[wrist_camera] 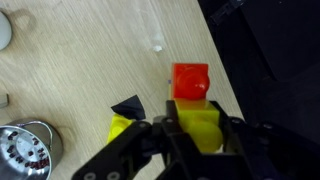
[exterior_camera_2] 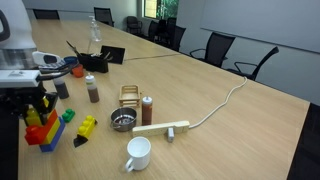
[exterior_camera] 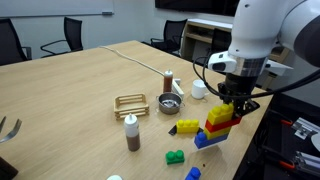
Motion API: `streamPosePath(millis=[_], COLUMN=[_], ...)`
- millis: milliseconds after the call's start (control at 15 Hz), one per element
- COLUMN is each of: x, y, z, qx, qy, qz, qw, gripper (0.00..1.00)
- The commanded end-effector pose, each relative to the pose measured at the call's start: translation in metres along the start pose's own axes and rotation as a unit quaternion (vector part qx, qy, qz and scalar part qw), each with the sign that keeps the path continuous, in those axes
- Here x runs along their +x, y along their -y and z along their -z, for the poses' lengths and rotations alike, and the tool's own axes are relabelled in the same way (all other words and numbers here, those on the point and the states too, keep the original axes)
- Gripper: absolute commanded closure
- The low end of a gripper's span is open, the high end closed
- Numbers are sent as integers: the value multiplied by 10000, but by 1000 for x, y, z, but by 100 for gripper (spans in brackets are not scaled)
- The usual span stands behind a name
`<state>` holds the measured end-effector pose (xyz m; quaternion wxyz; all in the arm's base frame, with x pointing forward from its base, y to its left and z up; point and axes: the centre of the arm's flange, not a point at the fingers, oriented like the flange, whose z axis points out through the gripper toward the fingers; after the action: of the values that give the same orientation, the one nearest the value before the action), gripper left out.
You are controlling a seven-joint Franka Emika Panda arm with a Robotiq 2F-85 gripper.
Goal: Attach the stack of lego's to the yellow lego
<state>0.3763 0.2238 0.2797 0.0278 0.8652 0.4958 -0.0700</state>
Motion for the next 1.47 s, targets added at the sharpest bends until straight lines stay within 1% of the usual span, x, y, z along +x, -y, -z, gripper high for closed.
streamPosePath(millis=[0,200,400,600,800,1000,1200,1400], x=[-2,-2,1,4,7,10,12,13], y=[-2,-6,-12,-19,-31,-41,-45,-44], z=[28,46,55,60,68,71,61,45], qx=[-82,-240,-332,-398,-598,-765,-677,-515], qy=[-151,-301,-363,-384,-386,-330,-276,-257], qz=[-56,-72,-96,-172,-293,-538,-763,-839], qw=[9998,9992,9987,9983,9970,9951,9944,9948], gripper=[89,89,89,89,89,89,89,89])
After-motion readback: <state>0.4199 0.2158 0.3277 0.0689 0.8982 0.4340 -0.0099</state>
